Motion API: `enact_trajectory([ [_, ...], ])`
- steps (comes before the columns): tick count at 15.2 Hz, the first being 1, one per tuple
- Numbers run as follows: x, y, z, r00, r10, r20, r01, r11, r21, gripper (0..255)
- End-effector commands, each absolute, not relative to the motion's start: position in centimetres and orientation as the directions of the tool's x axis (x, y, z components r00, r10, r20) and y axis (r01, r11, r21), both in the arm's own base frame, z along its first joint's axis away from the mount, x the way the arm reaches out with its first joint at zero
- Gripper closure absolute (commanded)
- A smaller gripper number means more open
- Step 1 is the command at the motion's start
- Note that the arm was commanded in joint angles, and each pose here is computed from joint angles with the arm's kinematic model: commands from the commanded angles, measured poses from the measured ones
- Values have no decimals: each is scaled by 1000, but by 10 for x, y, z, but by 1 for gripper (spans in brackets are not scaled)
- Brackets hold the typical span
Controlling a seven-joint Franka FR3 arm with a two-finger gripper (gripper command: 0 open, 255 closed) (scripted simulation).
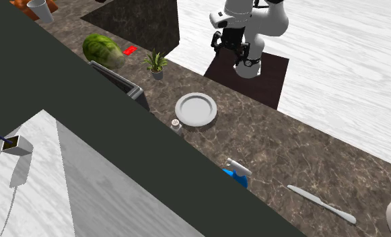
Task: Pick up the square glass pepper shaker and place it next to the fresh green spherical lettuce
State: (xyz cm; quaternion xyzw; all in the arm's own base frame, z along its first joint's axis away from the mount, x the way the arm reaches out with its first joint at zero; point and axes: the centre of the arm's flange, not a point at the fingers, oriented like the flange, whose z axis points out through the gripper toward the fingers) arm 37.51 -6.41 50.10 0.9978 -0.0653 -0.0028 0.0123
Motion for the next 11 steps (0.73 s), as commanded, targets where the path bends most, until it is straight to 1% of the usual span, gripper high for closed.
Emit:
enact_trajectory([
  [1, 394, -76, 485, 992, -127, 20, -127, -992, 21, 0],
  [11, 487, -119, 424, 986, -112, 123, -113, -994, -2, 0],
])
